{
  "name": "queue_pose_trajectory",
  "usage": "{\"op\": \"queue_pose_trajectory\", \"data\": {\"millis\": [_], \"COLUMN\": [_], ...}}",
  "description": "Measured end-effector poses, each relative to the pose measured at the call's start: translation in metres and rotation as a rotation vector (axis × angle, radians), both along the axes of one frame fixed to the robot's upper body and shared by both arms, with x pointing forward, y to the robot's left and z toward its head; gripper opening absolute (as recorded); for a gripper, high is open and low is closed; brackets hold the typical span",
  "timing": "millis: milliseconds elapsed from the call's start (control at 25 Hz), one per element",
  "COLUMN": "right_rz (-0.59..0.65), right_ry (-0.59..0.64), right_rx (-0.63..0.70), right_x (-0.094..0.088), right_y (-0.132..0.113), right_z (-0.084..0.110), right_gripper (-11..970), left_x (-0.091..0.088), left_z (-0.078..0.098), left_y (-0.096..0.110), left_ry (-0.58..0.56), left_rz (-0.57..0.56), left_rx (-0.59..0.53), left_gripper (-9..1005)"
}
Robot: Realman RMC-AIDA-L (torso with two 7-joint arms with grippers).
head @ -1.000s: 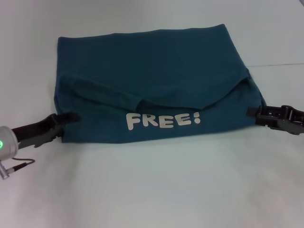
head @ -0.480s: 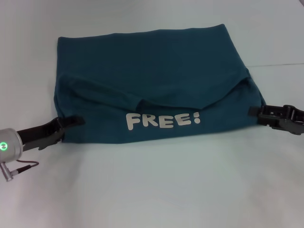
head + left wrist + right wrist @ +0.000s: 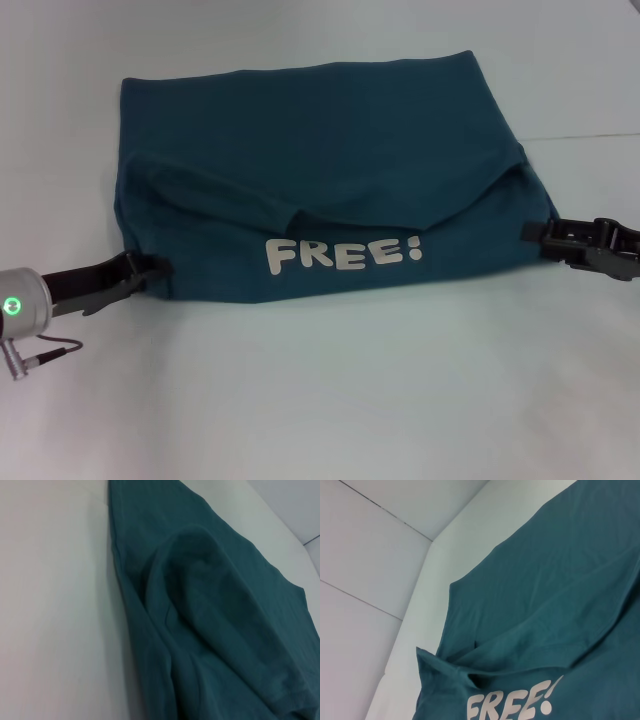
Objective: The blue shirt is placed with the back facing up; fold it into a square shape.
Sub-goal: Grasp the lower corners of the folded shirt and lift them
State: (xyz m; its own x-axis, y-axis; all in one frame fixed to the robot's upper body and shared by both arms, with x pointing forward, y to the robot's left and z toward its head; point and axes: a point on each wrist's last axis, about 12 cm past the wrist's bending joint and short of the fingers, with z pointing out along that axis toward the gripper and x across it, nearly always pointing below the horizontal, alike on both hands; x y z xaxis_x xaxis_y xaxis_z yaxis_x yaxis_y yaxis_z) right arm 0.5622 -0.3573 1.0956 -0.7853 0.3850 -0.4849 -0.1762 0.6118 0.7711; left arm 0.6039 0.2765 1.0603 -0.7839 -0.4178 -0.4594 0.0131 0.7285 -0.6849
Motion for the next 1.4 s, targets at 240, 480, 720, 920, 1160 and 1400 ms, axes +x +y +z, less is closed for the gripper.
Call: {"op": "queue_pose_trajectory", "data": {"millis": [240,480,720,920,1160,1400], "right_rz": [0.005,0.013,0.01,-0.042,-0.042,-0.066], "right_ry": [0.002,0.01,0.051,0.093,0.102,0.08], "right_rx": [-0.013,-0.042,-0.163,-0.297,-0.436,-0.469], "right_x": [0.001,0.004,0.023,0.05,0.071,0.075], "right_y": [-0.001,-0.005,-0.016,-0.021,-0.008,0.003], "right_z": [0.001,0.004,0.018,0.034,0.038,0.028], "right_gripper": [620,616,612,609,605,602], "left_x": [0.0,0.002,0.005,0.006,0.008,0.008], "left_z": [0.0,0.003,0.009,0.012,0.013,0.013], "left_y": [-0.001,0.002,0.004,0.004,0.004,0.008], "left_ry": [0.001,-0.004,-0.004,-0.002,-0.002,-0.001], "left_rz": [-0.008,-0.016,-0.041,-0.035,-0.033,-0.019], "left_rx": [-0.001,0.013,0.021,0.011,0.008,0.002], "left_gripper": [204,63,56,51,50,50]}}
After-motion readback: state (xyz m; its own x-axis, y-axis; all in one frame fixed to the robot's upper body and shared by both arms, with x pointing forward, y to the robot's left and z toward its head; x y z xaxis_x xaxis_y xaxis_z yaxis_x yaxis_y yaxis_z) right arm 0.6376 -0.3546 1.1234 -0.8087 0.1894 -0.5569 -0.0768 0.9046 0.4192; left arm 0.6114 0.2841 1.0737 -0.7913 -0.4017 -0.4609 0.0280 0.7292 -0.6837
